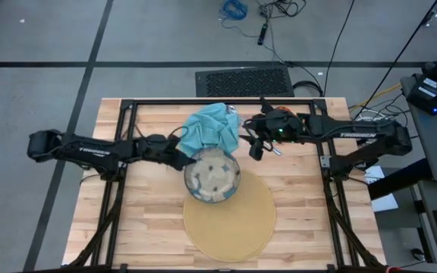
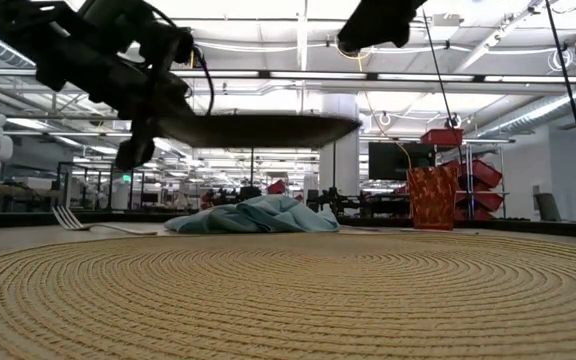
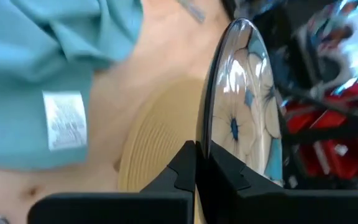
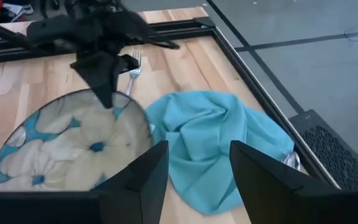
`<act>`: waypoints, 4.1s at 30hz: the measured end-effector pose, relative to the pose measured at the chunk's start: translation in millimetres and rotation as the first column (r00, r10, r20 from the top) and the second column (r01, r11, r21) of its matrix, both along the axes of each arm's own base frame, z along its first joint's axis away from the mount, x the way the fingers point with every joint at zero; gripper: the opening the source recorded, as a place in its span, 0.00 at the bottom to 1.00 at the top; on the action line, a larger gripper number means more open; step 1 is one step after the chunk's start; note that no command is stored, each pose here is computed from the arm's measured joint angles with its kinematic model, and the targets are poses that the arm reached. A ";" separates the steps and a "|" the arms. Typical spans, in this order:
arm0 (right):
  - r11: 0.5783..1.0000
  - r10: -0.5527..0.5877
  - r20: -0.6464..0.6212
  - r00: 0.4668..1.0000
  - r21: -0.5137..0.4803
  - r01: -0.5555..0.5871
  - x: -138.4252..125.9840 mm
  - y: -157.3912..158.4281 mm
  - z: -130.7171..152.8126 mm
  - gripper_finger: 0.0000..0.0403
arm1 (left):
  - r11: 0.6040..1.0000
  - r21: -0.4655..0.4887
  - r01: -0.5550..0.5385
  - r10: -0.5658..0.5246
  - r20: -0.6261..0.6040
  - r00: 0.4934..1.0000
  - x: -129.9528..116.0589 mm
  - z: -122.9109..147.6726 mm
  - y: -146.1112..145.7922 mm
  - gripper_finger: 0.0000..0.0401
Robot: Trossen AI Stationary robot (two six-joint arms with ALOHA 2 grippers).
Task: Set table place
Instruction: Put the white floral patterned plate on the brown mat, then fold the blue napkin
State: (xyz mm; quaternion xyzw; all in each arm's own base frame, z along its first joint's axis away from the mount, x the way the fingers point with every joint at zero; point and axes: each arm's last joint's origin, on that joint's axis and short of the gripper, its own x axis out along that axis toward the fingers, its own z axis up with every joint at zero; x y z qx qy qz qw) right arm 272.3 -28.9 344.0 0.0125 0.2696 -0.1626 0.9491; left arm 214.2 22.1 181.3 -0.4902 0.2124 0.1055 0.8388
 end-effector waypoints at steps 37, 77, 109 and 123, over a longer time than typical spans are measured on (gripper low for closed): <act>0.999 -0.044 0.074 0.996 -0.028 0.046 -28.8 6.5 3.7 0.40 | 0.952 -0.097 0.291 -0.299 -0.086 0.950 79.6 -34.1 -72.8 0.00; 0.999 -0.023 0.066 0.998 -0.023 0.025 -28.6 12.4 2.7 0.40 | 0.951 -0.031 0.308 -0.309 -0.180 0.934 105.7 -42.0 -78.1 0.25; 0.999 -0.036 0.017 0.999 0.006 0.036 -31.2 12.7 -2.4 0.40 | 0.939 0.164 0.302 -0.262 -0.228 0.938 96.8 3.5 -50.7 0.31; 0.997 -0.041 -0.159 0.987 0.064 0.052 11.1 1.1 -61.4 0.40 | 0.886 0.433 0.167 0.104 -0.535 0.838 46.4 21.0 5.0 0.31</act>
